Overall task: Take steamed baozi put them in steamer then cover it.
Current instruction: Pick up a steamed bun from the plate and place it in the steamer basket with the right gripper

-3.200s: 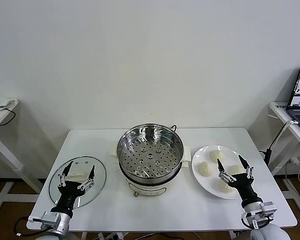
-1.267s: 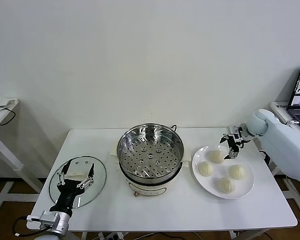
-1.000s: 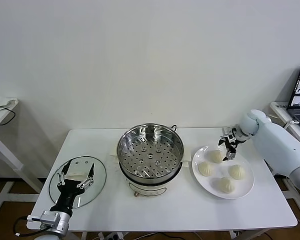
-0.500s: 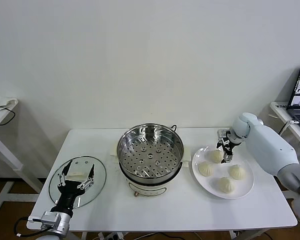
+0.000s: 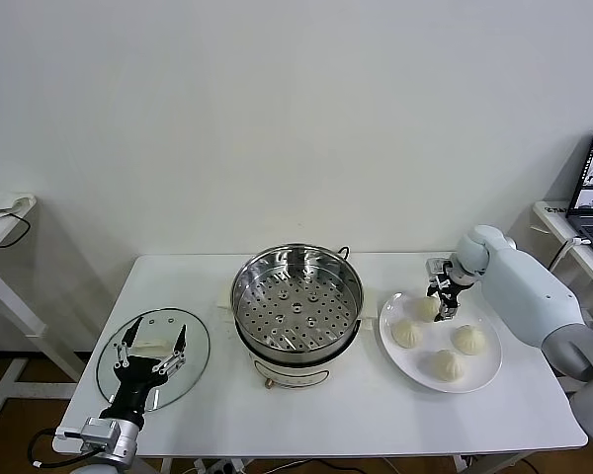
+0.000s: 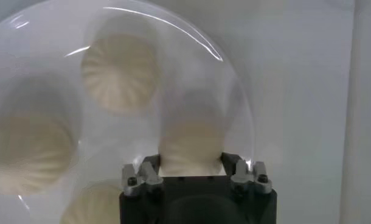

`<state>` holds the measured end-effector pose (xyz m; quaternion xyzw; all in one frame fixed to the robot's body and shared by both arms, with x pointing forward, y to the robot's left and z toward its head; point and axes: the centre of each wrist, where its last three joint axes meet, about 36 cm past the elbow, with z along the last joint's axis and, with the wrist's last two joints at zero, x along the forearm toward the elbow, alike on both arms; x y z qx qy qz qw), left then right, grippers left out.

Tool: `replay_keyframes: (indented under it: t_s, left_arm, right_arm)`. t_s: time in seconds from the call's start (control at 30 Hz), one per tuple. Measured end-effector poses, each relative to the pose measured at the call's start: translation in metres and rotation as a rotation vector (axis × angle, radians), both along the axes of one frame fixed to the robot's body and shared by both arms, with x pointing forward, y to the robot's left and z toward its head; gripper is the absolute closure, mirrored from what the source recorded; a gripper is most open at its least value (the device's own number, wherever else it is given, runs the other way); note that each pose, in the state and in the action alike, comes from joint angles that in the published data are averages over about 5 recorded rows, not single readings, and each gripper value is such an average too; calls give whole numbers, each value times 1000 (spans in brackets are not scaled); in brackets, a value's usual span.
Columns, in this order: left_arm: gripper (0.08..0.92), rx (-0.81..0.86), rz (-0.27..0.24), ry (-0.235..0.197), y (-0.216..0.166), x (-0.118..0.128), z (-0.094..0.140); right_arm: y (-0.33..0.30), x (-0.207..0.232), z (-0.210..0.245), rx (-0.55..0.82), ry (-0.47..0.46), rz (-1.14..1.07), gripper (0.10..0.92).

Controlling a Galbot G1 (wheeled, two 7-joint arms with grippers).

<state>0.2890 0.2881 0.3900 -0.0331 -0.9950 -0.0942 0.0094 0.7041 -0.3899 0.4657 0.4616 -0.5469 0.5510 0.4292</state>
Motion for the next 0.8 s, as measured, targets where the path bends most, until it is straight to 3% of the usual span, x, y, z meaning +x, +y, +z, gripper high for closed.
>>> replay_keyframes:
  t_s: [0.37,0.8]
  left_arm:
    - [177,1,-3,-7,-2,-1,4]
    - [177,16,-19,-14,-9,-7,11]
  right_arm:
    - [-9,-6,35,17,-28,42,378]
    - [17,-35,182,3,-146,415,377]
